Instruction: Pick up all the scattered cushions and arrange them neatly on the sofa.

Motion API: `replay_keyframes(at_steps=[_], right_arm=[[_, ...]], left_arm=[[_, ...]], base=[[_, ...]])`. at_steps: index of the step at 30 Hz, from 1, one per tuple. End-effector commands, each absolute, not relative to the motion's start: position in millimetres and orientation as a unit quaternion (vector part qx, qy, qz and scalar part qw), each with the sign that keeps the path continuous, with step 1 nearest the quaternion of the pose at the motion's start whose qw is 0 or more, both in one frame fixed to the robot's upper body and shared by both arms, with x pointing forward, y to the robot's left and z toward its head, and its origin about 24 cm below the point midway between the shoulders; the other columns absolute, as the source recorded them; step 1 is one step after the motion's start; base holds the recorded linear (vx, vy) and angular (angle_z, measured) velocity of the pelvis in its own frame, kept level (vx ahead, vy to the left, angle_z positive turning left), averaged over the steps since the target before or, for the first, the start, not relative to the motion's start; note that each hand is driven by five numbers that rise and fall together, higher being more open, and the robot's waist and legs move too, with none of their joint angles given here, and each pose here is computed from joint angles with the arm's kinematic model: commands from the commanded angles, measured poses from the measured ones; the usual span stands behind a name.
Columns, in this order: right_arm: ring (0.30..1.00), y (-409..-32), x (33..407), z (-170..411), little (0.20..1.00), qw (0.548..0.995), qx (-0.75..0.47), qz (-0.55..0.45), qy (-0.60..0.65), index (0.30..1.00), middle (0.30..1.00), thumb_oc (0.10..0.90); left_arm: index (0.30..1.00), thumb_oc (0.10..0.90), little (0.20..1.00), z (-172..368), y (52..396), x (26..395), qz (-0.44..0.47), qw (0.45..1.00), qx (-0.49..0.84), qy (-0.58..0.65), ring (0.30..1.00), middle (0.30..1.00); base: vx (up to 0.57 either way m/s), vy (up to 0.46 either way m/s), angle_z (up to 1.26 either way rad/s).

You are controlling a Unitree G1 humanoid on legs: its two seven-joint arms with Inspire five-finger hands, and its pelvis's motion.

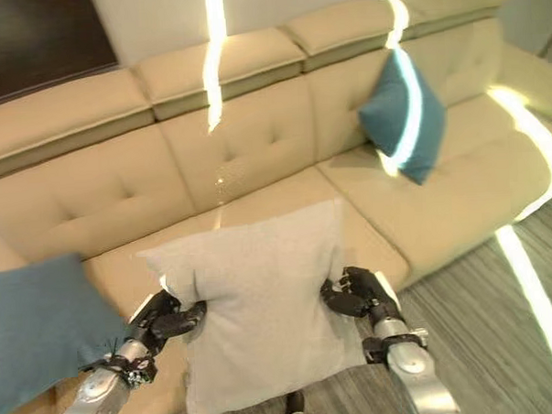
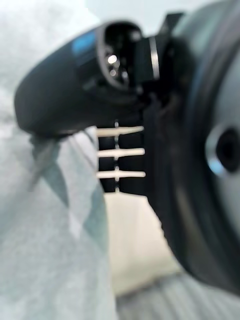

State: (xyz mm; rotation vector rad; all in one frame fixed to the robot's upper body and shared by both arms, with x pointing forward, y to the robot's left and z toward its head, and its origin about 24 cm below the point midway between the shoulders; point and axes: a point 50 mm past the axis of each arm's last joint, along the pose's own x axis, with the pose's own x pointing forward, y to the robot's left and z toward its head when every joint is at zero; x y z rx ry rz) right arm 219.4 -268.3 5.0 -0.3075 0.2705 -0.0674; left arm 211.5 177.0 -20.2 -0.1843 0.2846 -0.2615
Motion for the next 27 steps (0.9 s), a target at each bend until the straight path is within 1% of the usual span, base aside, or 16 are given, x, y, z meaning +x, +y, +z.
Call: replay_keyframes(at_steps=[1,7,11,14,17,22,27], right_arm=[[0.3,-198.0,247.0,56.7,0.3,0.989,-0.094,0.101,-0.048,0.3,0.3,0.4],[0.3,-195.5,249.9,55.9,0.3,0.988,-0.104,0.101,-0.048,0.3,0.3,0.4],[0.3,-188.7,251.9,55.5,0.3,0.987,-0.107,0.114,-0.046,0.3,0.3,0.4],[0.3,-178.6,255.5,53.6,0.3,0.985,-0.107,0.127,-0.044,0.3,0.3,0.4],[0.3,-176.3,255.4,52.5,0.3,0.984,-0.109,0.135,-0.04,0.3,0.3,0.4],[0.3,-172.7,257.2,55.5,0.3,0.982,-0.111,0.145,-0.044,0.3,0.3,0.4],[0.3,-183.8,254.6,61.1,0.3,0.984,-0.118,0.127,-0.052,0.3,0.3,0.4]], left_arm=[[0.3,0.4,0.3,54.6,149.3,243.1,-0.221,0.969,-0.095,-0.056,0.3,0.3],[0.3,0.4,0.3,56.3,147.9,244.4,-0.224,0.969,-0.082,-0.06,0.3,0.3],[0.3,0.4,0.3,54.6,154.7,242.2,-0.213,0.972,-0.08,-0.054,0.3,0.3],[0.3,0.4,0.3,53.7,162.3,242.8,-0.201,0.976,-0.072,-0.05,0.3,0.3],[0.3,0.4,0.3,53.2,162.2,241.7,-0.202,0.975,-0.079,-0.048,0.3,0.3],[0.3,0.4,0.3,55.9,157.2,244.4,-0.21,0.973,-0.081,-0.051,0.3,0.3],[0.3,0.4,0.3,55.9,142.6,248.5,-0.215,0.97,-0.097,-0.053,0.3,0.3]], base=[[0.01,-0.068,-0.54],[0.02,0.017,-0.55],[-0.01,0.049,-0.64],[-0.11,-0.054,-1.19],[0.01,-0.122,-1.05],[0.1,-0.285,-0.36],[0.1,-0.457,-0.1]])
